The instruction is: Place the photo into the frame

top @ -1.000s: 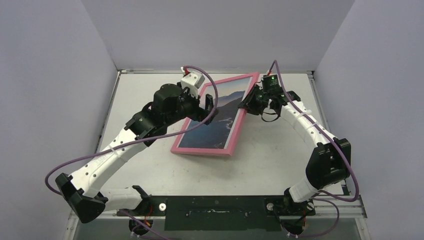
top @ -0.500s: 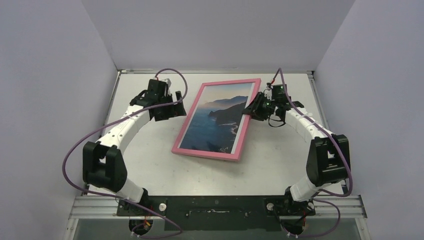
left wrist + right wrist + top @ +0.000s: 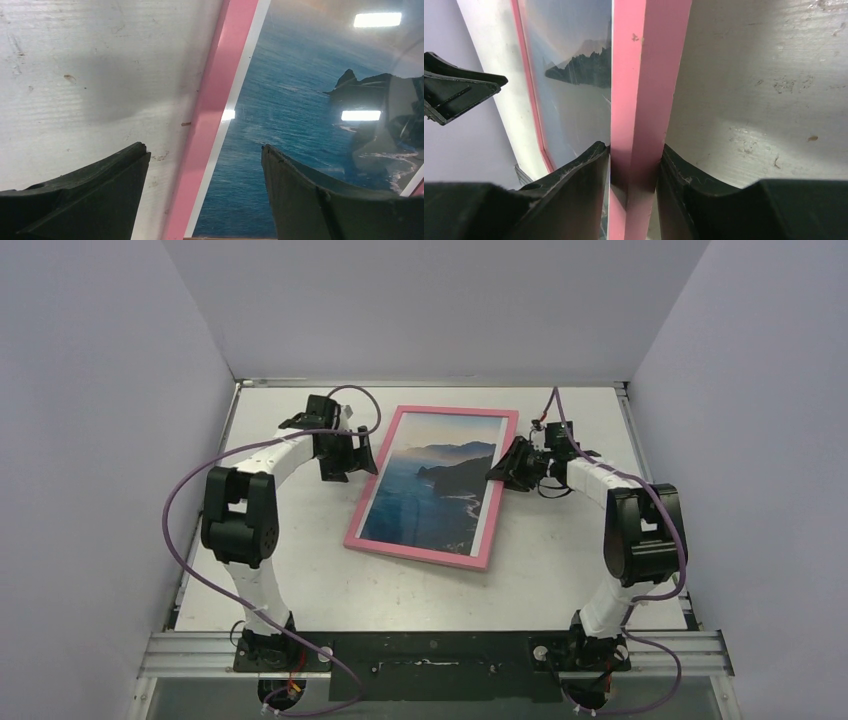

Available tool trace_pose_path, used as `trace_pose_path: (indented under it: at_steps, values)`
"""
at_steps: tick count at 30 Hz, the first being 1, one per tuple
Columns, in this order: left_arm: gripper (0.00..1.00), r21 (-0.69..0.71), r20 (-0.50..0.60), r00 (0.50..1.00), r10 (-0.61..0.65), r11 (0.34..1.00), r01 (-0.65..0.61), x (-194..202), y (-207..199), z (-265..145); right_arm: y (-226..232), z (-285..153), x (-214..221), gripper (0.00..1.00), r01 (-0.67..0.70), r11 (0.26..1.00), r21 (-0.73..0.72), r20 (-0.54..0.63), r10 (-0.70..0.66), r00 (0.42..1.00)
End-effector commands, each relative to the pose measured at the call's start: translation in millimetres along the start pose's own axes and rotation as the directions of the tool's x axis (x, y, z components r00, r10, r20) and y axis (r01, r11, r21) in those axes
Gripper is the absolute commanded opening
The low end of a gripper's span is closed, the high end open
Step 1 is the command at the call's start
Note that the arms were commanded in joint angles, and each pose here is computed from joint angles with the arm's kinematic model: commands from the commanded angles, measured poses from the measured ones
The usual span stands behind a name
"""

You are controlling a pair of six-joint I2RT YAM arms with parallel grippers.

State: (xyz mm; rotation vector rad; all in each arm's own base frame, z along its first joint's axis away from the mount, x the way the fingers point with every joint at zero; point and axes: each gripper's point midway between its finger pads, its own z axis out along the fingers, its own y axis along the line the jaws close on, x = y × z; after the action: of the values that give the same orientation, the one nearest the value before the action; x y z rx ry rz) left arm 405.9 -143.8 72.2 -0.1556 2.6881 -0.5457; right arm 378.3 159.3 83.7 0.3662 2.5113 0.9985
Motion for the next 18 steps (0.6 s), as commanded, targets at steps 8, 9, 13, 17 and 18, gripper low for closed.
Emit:
trace_pose_path:
  at_steps: [8, 9, 13, 17, 18]
  values:
    - [0.80, 0.001, 0.040, 0.997, 0.065, 0.998, -0.065, -18, 3, 12, -8, 14, -21, 0.44, 0.109, 0.993, 0.034, 0.049, -0.111, 0.993]
    - [0.80, -0.003, 0.043, 0.997, 0.067, 0.998, -0.066, -18, 4, 12, -9, 16, -22, 0.44, 0.105, 0.994, 0.037, 0.048, -0.106, 0.993]
    - [0.80, -0.011, 0.040, 0.996, 0.075, 0.997, -0.075, -18, 6, 14, -19, 24, -24, 0.45, 0.092, 0.993, 0.070, 0.041, -0.095, 0.995]
    - [0.80, -0.002, 0.026, 0.997, 0.067, 0.998, -0.067, -20, 8, 12, -34, 29, -21, 0.47, 0.091, 0.987, 0.130, 0.013, -0.093, 0.996]
    - [0.80, 0.018, 0.018, 0.998, 0.055, 0.998, -0.055, -24, 8, 8, -37, 29, -22, 0.47, 0.093, 0.985, 0.144, 0.010, -0.096, 0.995]
